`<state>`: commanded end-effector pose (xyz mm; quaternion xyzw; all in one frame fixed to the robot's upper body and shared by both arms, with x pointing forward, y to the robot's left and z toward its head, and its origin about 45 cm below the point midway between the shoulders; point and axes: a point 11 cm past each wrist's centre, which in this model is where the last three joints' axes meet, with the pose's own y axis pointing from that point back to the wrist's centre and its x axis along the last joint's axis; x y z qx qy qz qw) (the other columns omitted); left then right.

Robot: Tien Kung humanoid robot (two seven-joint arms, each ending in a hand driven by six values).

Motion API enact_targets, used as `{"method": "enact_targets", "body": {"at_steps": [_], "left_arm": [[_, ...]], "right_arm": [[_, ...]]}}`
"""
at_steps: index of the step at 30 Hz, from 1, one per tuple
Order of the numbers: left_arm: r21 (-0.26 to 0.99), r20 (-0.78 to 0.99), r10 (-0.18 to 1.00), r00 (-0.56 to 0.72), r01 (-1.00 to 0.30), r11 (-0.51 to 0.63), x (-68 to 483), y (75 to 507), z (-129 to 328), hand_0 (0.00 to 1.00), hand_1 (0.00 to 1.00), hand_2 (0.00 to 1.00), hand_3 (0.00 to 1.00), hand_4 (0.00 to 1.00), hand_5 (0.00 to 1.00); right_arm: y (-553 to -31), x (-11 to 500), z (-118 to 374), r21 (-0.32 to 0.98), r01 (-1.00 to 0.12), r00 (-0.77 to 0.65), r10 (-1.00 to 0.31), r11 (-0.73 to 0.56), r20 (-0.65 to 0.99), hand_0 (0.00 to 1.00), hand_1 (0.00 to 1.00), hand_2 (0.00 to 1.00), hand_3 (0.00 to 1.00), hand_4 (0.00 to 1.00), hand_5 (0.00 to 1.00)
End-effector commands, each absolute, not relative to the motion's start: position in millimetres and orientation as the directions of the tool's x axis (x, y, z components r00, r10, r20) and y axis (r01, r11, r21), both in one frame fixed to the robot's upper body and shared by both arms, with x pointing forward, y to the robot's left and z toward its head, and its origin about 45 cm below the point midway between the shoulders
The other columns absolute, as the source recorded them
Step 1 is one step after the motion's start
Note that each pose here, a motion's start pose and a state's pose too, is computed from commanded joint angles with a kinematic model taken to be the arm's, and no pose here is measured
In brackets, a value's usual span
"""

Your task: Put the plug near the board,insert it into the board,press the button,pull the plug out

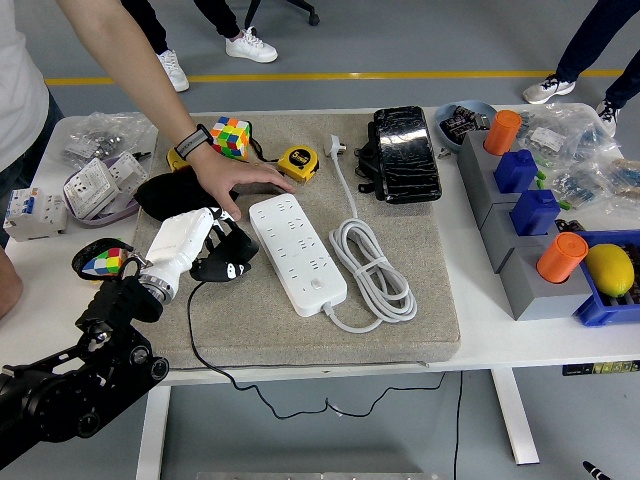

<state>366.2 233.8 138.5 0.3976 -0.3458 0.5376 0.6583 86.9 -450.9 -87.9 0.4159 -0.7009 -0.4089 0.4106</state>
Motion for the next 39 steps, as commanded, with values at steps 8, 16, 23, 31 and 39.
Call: {"method": "enact_targets", "body": {"at_steps": [8, 16, 23, 31, 39], "left_arm": [[0.12, 0.84, 0.508, 0.189, -0.979, 0.165, 367, 225, 147, 0.239, 0.35, 0.454, 0.548, 0.813, 0.002], [0.09, 0.802, 0.558, 0.213, -0.967, 0.239, 369, 216, 156, 0.241, 0.343, 0.454, 0.548, 0.823, 0.002], [0.087, 0.805, 0.543, 0.238, -0.953, 0.289, 372, 212, 156, 0.246, 0.348, 0.455, 0.549, 0.829, 0.002], [0.083, 0.82, 0.517, 0.248, -0.943, 0.321, 376, 207, 156, 0.249, 0.352, 0.455, 0.549, 0.828, 0.002], [0.103, 0.83, 0.491, 0.264, -0.938, 0.331, 378, 206, 151, 0.256, 0.356, 0.456, 0.549, 0.827, 0.002]], "right_arm": [[-452, 87, -88, 0.914, -0.247, -0.318, -0.918, 0.322, 0.237, 0.57, 0.643, 0.625, 0.556, 0.971, 0.56], [-451, 88, -88, 0.914, -0.249, -0.317, -0.919, 0.32, 0.235, 0.569, 0.643, 0.625, 0.556, 0.971, 0.56], [-451, 89, -88, 0.914, -0.256, -0.317, -0.92, 0.315, 0.229, 0.57, 0.643, 0.625, 0.556, 0.972, 0.56], [-451, 90, -87, 0.913, -0.258, -0.319, -0.92, 0.317, 0.229, 0.57, 0.643, 0.625, 0.557, 0.972, 0.56], [-451, 90, -87, 0.913, -0.258, -0.316, -0.921, 0.316, 0.229, 0.57, 0.643, 0.626, 0.557, 0.974, 0.559]]}}
